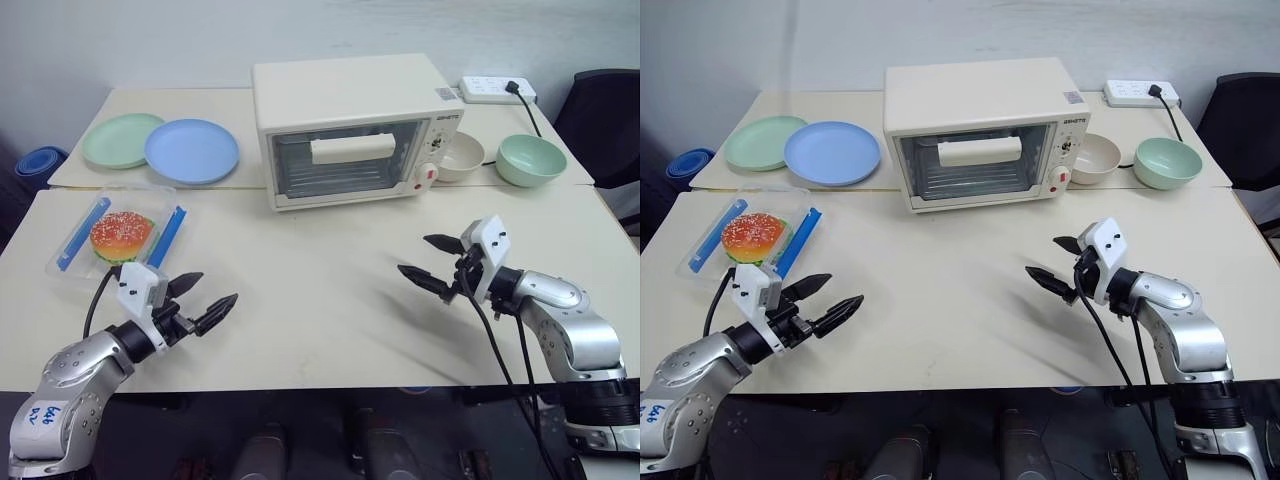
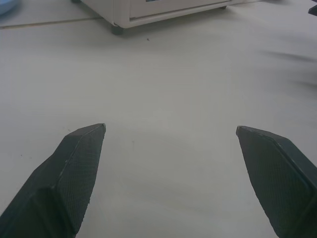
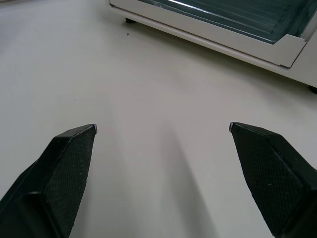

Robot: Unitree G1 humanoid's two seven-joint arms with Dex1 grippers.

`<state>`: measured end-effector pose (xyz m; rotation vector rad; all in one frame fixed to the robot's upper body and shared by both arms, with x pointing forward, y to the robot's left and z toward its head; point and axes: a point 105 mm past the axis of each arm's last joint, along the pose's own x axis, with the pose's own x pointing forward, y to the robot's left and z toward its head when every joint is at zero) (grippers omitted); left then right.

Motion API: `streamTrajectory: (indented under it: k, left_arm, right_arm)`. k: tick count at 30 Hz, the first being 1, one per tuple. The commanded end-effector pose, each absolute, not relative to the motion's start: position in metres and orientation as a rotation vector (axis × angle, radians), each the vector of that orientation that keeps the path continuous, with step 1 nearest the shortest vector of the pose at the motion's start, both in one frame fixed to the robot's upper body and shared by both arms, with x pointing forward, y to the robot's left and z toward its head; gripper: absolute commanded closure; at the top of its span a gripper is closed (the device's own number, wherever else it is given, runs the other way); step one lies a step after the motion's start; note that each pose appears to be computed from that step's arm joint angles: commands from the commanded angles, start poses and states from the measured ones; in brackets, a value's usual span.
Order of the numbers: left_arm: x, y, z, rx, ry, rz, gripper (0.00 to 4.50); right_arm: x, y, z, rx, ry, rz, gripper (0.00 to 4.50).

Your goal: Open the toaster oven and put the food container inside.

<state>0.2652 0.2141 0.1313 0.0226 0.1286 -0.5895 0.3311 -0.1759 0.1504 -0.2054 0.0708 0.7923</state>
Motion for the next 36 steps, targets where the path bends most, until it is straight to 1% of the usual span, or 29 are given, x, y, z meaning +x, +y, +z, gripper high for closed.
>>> streamTrajectory:
  k: [1, 9, 11, 15, 18, 22, 28, 33, 36]
  left_arm:
    - [0.264, 0.210, 0.140, 0.052, 0.107, -0.610, 0.01]
    - [0.269, 0.208, 0.142, 0.029, 0.103, -0.598, 0.01]
    - [0.269, 0.204, 0.144, 0.014, 0.093, -0.610, 0.01]
    - [0.268, 0.196, 0.145, 0.024, 0.093, -0.648, 0.01]
    - [0.268, 0.190, 0.151, 0.008, 0.081, -0.684, 0.01]
    - [0.271, 0.177, 0.168, 0.003, 0.043, -0.759, 0.01]
    - [0.280, 0.160, 0.199, 0.059, -0.013, -0.867, 0.01]
    - [0.282, 0.158, 0.231, 0.067, -0.083, -0.912, 0.01]
    - [0.282, 0.161, 0.244, 0.082, -0.109, -0.913, 0.01]
  right_arm:
    - [0.329, -0.175, 0.160, -0.232, 0.029, 0.803, 0.01]
    - [0.331, -0.171, 0.160, -0.228, 0.029, 0.814, 0.01]
    - [0.331, -0.170, 0.160, -0.181, 0.039, 0.825, 0.01]
    - [0.331, -0.164, 0.159, -0.219, 0.039, 0.845, 0.01]
    - [0.330, -0.158, 0.164, -0.194, 0.030, 0.884, 0.01]
    - [0.346, -0.151, 0.179, -0.162, -0.008, 0.888, 0.01]
    - [0.386, -0.136, 0.203, -0.136, -0.071, 0.868, 0.01]
    - [0.418, -0.128, 0.226, -0.129, -0.111, 0.813, 0.01]
    - [0.428, -0.122, 0.236, -0.129, -0.130, 0.816, 0.01]
